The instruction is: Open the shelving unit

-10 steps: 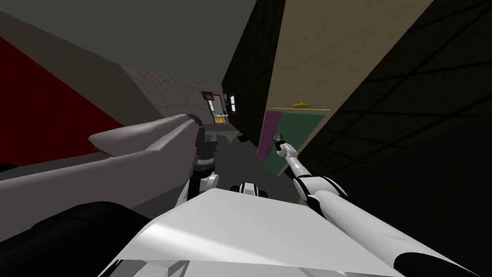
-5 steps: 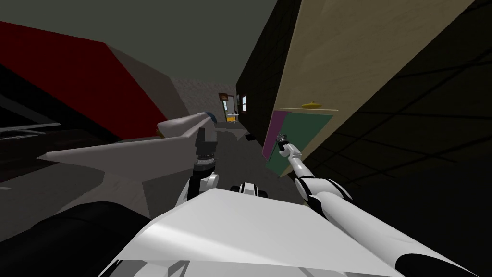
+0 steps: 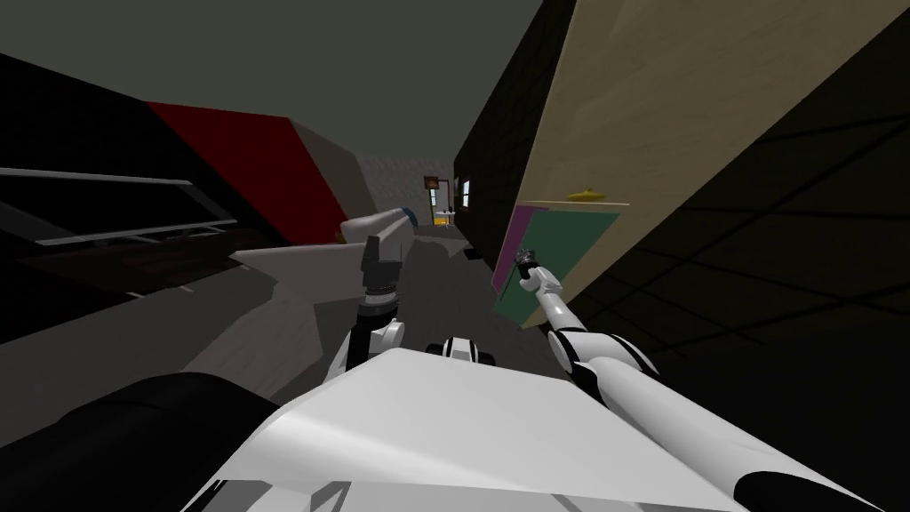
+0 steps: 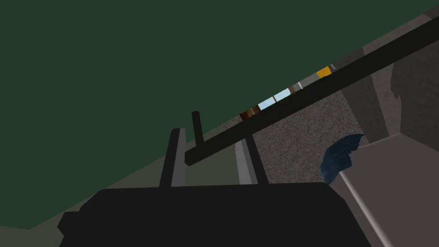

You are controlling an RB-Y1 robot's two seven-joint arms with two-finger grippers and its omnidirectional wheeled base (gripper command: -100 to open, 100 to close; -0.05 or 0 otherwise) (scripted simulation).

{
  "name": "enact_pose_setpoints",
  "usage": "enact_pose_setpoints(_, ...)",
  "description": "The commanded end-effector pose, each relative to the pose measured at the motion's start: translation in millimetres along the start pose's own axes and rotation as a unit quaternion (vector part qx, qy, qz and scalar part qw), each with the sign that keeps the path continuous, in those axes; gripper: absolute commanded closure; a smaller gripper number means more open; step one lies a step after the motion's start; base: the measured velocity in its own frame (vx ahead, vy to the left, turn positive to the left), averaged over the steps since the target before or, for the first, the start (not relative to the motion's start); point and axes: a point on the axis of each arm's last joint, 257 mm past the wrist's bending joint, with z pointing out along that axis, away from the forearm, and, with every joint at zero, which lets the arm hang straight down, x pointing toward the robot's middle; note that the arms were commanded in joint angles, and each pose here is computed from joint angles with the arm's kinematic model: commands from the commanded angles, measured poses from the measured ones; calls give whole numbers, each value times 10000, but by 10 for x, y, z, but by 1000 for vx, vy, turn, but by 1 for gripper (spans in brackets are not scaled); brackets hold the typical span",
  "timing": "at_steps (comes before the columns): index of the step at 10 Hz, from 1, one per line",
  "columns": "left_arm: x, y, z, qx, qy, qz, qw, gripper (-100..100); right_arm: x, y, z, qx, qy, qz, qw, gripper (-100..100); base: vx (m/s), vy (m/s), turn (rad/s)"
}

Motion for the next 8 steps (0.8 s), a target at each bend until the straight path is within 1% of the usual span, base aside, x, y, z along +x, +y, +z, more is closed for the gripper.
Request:
enact_pose_setpoints(1, 0, 0, 0, 1, 1, 0, 10000, 0, -58, -55, -45, -90, -289, 2, 9995, 100, -153, -167, 255)
enact_pose_setpoints(4, 0, 0, 0, 0, 1, 1, 10000, 0, -114, -61, -110, -241, -565, 7, 9981, 100, -169, -151, 179)
enact_pose_setpoints(7, 0, 0, 0, 0, 1, 1, 10000, 0, -160, -20, -197, -450, -820, 18, 9956, 100, -134, -111, 169)
enact_pose_setpoints(8, 0, 0, 0, 0, 1, 1, 10000, 0, -100, -134, -105, -386, -676, 12, 9970, -100, -104, -62, 185)
